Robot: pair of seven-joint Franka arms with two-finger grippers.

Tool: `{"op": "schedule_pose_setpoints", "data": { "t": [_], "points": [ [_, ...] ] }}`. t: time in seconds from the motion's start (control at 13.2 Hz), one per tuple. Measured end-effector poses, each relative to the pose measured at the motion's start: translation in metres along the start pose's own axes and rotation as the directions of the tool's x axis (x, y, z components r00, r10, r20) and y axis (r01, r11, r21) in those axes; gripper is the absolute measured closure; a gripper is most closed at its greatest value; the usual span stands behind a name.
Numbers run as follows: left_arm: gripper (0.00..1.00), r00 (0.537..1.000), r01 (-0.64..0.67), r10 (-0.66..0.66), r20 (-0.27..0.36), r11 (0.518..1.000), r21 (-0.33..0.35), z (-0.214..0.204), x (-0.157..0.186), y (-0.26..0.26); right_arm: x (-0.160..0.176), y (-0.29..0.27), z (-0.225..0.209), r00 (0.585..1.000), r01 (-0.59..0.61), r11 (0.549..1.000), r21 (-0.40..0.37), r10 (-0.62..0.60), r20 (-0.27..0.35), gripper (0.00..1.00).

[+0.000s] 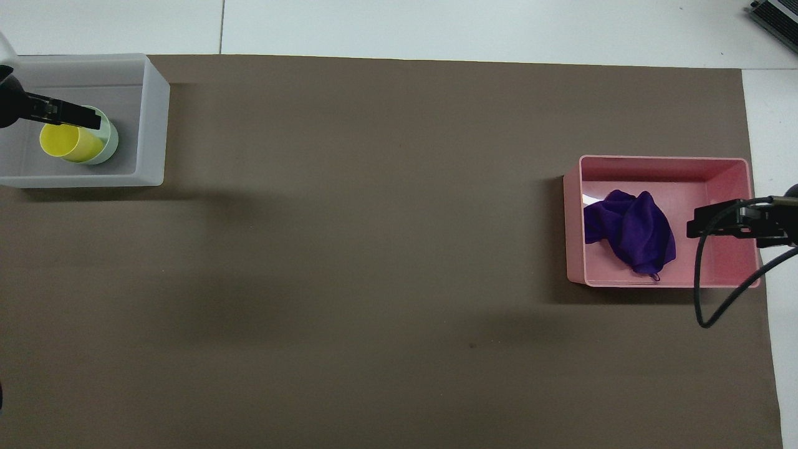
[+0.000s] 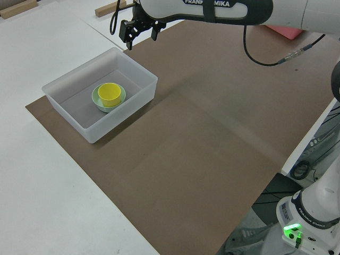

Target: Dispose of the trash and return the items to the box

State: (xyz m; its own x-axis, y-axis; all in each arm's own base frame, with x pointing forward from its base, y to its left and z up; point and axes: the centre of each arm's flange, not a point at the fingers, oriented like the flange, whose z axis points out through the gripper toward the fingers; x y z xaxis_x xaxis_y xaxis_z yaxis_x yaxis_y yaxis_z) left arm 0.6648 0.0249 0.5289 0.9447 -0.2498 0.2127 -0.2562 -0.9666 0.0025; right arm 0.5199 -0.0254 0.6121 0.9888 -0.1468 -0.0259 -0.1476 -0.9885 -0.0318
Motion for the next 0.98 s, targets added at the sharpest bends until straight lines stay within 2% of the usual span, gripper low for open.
{"op": "schedule_pose_setpoints", "data": {
  "t": [0.23,0.45,0.68,0.98],
  "points": [
    [0.0,1.0,-0.018,0.018,-0.013,1.0,0.0,-0.029,-0.005,0.058,0.0,0.0,0.0,1.0,0.0,1.0,0.0,0.0,0.0,0.0],
    [0.0,0.999,-0.03,0.03,0.012,1.0,-0.007,-0.066,-0.017,0.103,0.0,0.0,0.0,1.0,0.0,1.0,0.0,0.0,0.001,0.0],
    [0.0,0.998,-0.033,0.034,0.057,0.999,-0.01,-0.098,-0.028,0.109,0.0,0.0,0.0,1.0,0.0,1.0,0.0,0.0,0.001,0.0],
    [0.0,0.992,-0.018,0.02,0.123,1.0,-0.014,-0.117,-0.044,0.104,0.0,0.0,0.0,1.0,0.0,1.0,0.0,0.0,0.001,0.0]
  ]
}}
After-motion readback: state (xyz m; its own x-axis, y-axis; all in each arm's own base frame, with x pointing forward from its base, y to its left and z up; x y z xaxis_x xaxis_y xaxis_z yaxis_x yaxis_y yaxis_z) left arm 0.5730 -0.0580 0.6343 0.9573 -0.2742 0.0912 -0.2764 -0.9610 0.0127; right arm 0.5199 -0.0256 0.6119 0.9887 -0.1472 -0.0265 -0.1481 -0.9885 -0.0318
